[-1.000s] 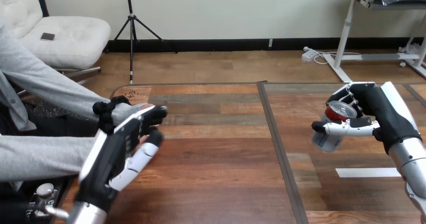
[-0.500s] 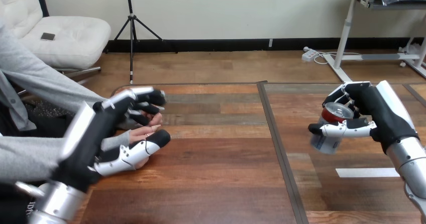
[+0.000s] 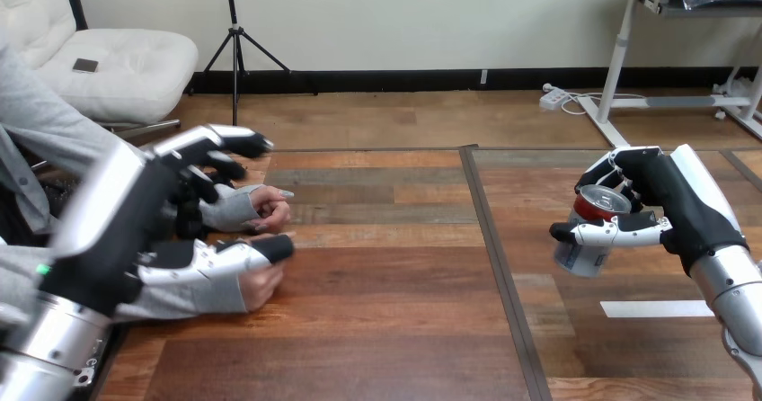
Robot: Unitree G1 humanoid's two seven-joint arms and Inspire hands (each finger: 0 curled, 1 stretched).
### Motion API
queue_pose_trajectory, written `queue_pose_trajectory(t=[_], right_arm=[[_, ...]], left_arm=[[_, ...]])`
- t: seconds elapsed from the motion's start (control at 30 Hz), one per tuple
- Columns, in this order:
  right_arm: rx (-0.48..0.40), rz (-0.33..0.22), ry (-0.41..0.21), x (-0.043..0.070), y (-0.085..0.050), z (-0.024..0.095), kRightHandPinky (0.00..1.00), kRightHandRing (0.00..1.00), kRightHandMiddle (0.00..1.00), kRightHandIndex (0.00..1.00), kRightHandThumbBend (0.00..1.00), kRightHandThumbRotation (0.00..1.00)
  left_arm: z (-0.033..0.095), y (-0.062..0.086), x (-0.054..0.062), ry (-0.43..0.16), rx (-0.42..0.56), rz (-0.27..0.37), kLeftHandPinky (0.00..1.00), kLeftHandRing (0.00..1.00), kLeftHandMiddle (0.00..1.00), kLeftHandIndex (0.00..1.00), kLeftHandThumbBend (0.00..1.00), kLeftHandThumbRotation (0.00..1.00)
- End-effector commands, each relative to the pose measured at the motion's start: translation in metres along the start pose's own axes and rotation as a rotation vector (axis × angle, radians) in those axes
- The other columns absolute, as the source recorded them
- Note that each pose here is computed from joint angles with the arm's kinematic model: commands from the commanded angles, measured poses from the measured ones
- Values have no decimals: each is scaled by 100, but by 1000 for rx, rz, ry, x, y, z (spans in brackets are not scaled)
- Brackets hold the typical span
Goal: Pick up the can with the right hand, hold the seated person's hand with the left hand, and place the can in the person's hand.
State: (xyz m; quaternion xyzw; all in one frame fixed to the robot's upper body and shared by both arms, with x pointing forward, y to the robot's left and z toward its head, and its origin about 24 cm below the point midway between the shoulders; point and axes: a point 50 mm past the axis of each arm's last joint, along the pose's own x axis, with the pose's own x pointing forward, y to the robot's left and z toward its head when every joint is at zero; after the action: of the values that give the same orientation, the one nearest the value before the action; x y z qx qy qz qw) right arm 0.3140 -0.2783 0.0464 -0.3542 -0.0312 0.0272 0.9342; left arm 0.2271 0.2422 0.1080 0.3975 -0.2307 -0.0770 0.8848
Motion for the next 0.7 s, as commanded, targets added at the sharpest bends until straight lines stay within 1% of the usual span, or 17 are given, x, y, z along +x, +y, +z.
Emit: queue_pose_trajectory(t=[0.0, 0.1, 0.2, 0.4, 0.53, 0.67], right_arm=[[-1, -60, -122, 16, -15, 26, 27, 32, 39, 43, 83, 0], [-4, -60, -119, 16, -15, 26, 28, 33, 40, 43, 83, 0], [-7, -58, -118, 16, -15, 25, 29, 33, 40, 43, 83, 0], [1, -55, -109, 16, -14, 24, 29, 33, 40, 43, 83, 0], [-4, -56, -107, 15, -14, 23, 30, 34, 40, 43, 83, 0], [-5, -55, -106, 15, -14, 23, 30, 34, 40, 43, 82, 0]], left_arm=[[13, 21, 8, -61, 92, 47, 50, 70, 75, 73, 100, 49], [14, 24, 8, -54, 127, 55, 52, 71, 77, 74, 100, 48], [15, 27, 10, -60, 179, 65, 53, 72, 77, 75, 100, 47], [13, 28, 13, -61, 247, 65, 54, 72, 77, 76, 100, 46], [11, 29, 17, -48, 300, 35, 54, 71, 77, 76, 100, 46], [9, 29, 20, -47, 321, 13, 55, 71, 77, 77, 100, 44]])
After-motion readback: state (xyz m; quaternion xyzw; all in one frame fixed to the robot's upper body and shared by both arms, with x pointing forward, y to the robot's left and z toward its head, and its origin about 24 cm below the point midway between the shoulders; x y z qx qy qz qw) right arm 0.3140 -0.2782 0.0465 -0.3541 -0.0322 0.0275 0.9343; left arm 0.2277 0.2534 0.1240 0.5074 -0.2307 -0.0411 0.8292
